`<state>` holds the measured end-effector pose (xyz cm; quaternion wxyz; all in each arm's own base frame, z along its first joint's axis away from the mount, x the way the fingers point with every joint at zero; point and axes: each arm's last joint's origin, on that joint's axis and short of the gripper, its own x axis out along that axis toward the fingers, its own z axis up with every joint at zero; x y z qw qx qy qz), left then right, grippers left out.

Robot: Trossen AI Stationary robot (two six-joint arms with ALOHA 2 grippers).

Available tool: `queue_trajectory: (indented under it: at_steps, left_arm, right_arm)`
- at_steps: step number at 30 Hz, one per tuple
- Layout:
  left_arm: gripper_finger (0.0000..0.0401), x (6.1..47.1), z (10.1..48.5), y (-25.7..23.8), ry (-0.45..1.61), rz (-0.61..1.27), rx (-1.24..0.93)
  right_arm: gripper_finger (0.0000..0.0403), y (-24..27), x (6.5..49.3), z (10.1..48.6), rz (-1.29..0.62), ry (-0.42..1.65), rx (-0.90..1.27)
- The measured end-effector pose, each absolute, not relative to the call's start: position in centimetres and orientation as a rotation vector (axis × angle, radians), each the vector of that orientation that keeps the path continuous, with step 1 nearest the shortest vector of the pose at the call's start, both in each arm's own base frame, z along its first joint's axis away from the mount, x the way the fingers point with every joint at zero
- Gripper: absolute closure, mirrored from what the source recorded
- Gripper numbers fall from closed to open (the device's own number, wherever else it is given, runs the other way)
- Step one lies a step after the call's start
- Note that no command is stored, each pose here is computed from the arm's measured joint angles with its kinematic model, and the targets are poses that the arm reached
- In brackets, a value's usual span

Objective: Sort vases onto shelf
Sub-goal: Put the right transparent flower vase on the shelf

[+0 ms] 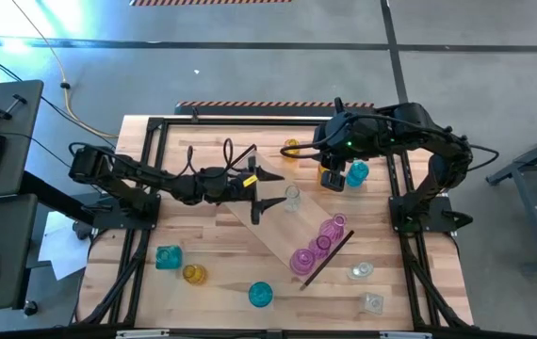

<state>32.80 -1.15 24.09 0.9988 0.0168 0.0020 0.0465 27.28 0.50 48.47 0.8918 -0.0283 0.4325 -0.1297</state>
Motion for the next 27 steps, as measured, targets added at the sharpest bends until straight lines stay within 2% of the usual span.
queue_trajectory:
  at_steps: [8,15,27]
  left_arm:
    - [0.0086,35.4,22.8,-1.3,0.047,0.085,0.047]
    - [0.0084,37.5,22.7,-1.5,0.044,0.082,0.060]
    - [0.0086,37.5,22.6,-1.4,0.053,0.124,0.069]
  right_arm:
    - [0.0304,0.5,27.3,48.5,-0.269,0.898,-0.058]
    - [0.0304,0.5,27.3,48.5,-0.263,0.898,-0.054]
    - [0.0304,0.5,27.3,48.5,-0.256,0.900,-0.065]
